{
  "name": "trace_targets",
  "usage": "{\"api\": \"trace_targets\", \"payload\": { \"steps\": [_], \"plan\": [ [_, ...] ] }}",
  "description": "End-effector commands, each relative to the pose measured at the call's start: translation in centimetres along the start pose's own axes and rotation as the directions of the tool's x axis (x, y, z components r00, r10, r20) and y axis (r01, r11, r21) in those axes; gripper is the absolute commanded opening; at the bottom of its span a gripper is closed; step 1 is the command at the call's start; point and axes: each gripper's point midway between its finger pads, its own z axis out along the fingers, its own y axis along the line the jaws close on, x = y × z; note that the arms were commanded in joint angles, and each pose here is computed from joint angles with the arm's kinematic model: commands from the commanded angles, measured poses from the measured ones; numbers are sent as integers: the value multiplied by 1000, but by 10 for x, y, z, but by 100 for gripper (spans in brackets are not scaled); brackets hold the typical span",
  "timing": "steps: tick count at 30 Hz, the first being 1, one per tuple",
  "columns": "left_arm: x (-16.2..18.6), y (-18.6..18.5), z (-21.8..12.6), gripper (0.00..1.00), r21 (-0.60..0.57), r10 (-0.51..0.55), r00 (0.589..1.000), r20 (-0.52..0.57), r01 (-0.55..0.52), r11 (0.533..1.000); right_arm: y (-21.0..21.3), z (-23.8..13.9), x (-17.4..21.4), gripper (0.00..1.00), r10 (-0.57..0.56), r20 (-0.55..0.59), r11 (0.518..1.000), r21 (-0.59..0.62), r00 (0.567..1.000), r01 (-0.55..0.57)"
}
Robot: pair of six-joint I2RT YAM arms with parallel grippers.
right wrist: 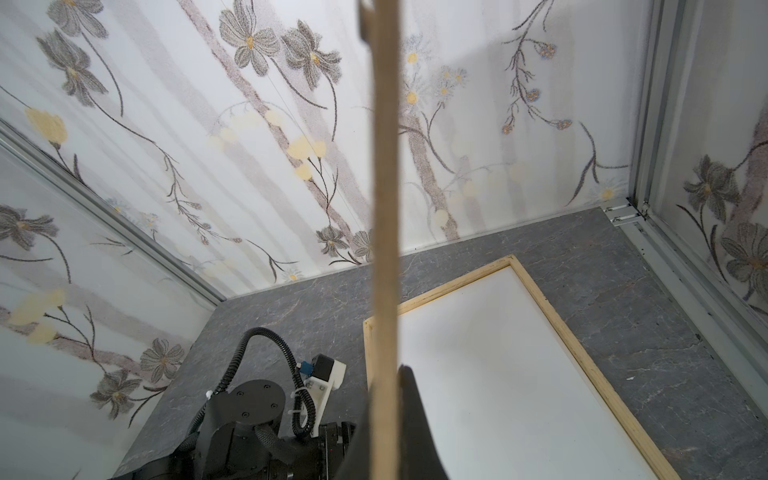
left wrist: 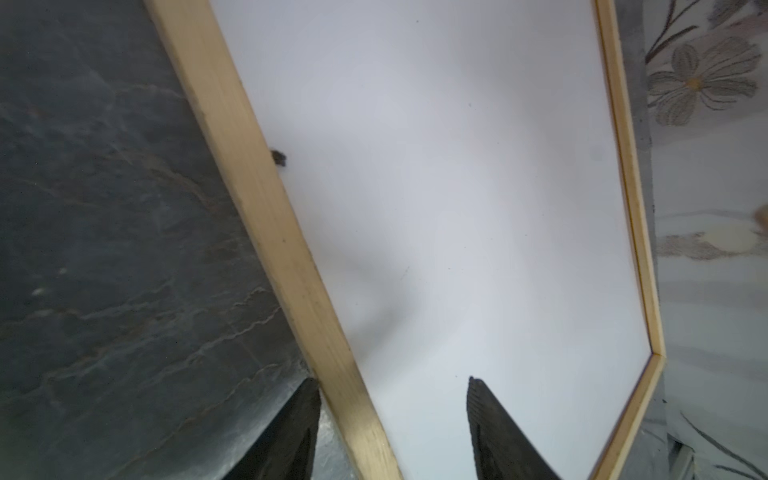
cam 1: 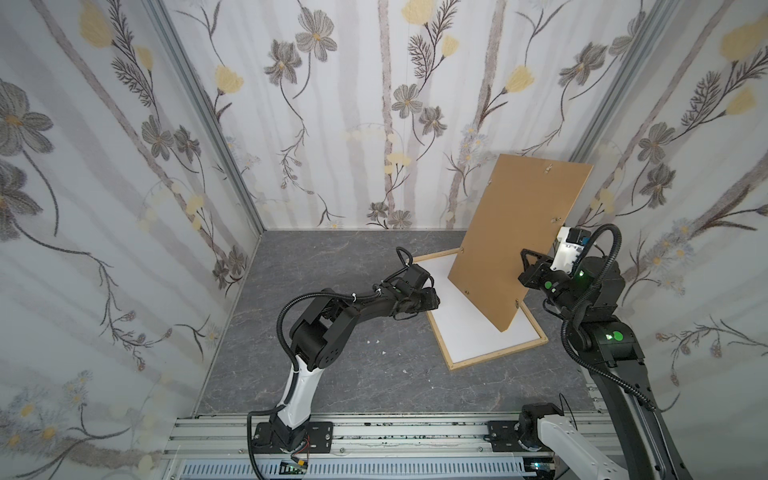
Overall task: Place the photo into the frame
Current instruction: 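Grasp the frame's near wooden edge with the left gripper while right holds backing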
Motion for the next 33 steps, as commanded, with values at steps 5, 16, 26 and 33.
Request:
{"api": "trace_targets", "payload": {
  "steps": [5, 16, 26, 33],
  "plan": [
    [8, 25, 14, 41, -124, 16, 1000, -23, -19, 992, 4, -7, -21, 0, -29, 96, 1000, -3, 995, 30],
    [-7, 50, -2, 21, -231, 62, 998, 10, -58, 971, 7, -4, -19, 0, -21, 80, 999, -27, 997, 23],
    [-8, 98, -47, 19, -267, 97, 995, -8, -96, 959, 32, 15, 0, 0, -28, -59, 984, -177, 998, 17],
    [-1, 140, -82, 19, -307, 86, 996, -17, -87, 948, 60, 31, 30, 0, 3, -234, 926, -367, 972, -92]
  ]
}}
